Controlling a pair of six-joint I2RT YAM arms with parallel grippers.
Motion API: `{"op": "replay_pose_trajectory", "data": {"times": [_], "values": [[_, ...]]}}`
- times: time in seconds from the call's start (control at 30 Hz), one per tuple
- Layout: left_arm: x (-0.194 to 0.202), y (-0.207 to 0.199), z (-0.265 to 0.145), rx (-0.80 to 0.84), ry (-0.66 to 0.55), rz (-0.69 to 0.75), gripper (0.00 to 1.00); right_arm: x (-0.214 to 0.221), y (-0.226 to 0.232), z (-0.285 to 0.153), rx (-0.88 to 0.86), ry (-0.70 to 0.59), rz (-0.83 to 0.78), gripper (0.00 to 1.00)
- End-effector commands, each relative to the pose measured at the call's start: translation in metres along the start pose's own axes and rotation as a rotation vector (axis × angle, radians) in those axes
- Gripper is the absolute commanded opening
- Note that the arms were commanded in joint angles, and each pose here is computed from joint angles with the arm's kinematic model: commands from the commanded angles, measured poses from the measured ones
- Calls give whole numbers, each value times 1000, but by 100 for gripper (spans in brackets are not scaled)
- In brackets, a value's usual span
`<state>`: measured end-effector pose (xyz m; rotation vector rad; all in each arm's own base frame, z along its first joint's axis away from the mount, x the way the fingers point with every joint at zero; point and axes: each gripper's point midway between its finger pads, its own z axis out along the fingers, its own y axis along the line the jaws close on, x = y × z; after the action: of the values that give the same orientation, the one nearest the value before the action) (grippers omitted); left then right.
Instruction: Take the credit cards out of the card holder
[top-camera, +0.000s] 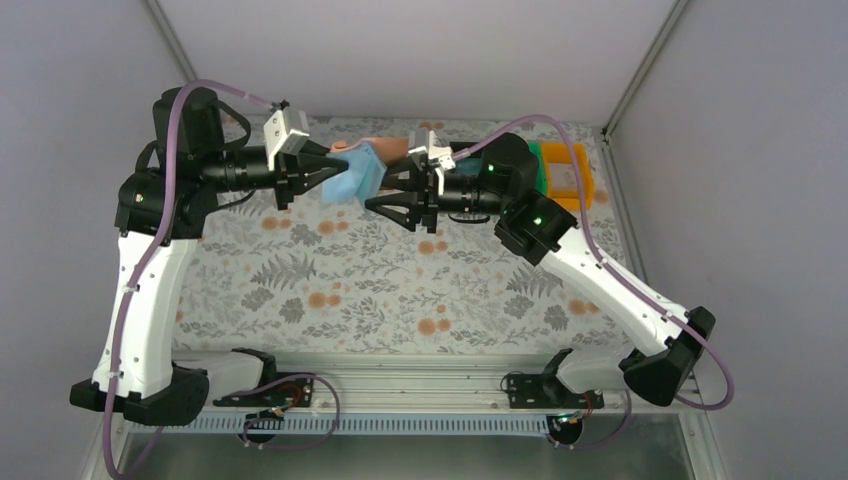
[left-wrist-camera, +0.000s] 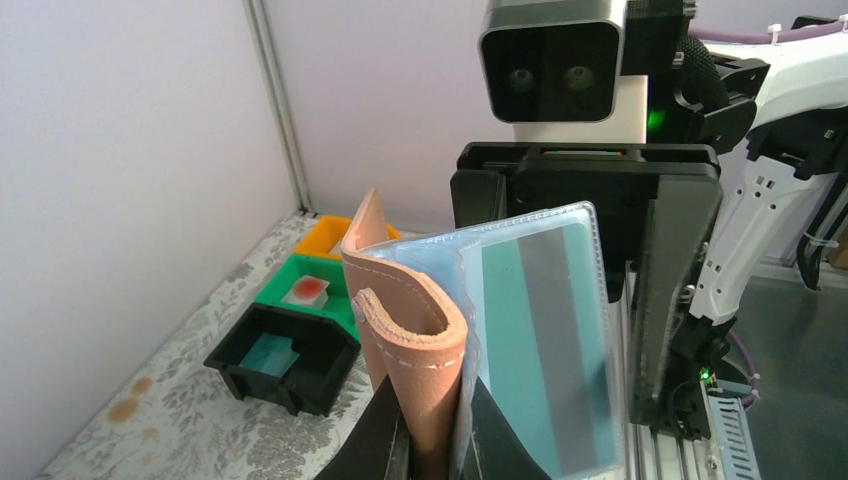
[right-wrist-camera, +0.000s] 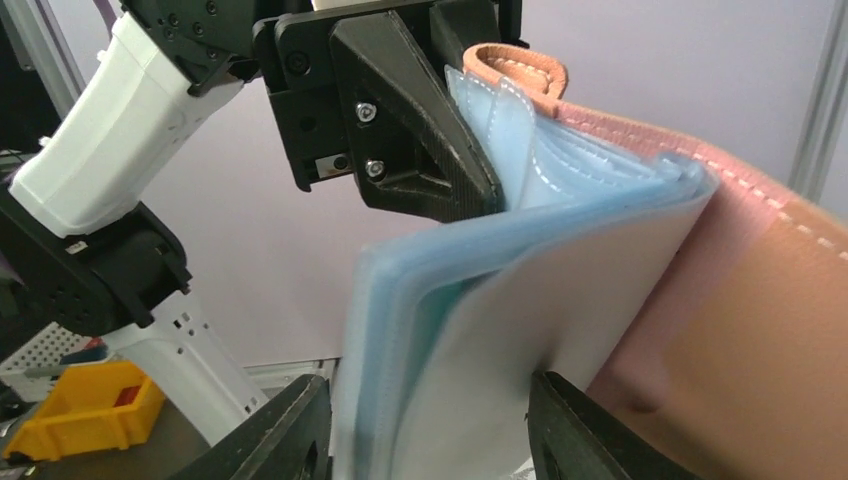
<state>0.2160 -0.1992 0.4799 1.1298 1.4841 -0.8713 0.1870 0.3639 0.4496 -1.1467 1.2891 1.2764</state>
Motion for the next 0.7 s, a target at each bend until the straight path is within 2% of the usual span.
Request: {"op": "replay_pose_trajectory", "data": {"times": [0.0,0.27,0.33,0.5,0.57,0.67], "values": [[-7,-5,-2,30,-28,17,2,-19,1,2,33,-51,-46,47],[-4,-4,-1,20,-20,13,2,-20,-5,1,76,-45,-34,21],[-1,-2,0,14,-14,8,2,-20,-9,1,95,-43,-20,5],[11,3,3,-5,8,-12,4,-19,-14,2,115,-39,3,4],[18,10,6,-27,23,-33,14,-18,-15,4,114,-34,15,4],[30,24,9,-84,51,-63,39,-17,-18,8,109,-29,30,4]]}}
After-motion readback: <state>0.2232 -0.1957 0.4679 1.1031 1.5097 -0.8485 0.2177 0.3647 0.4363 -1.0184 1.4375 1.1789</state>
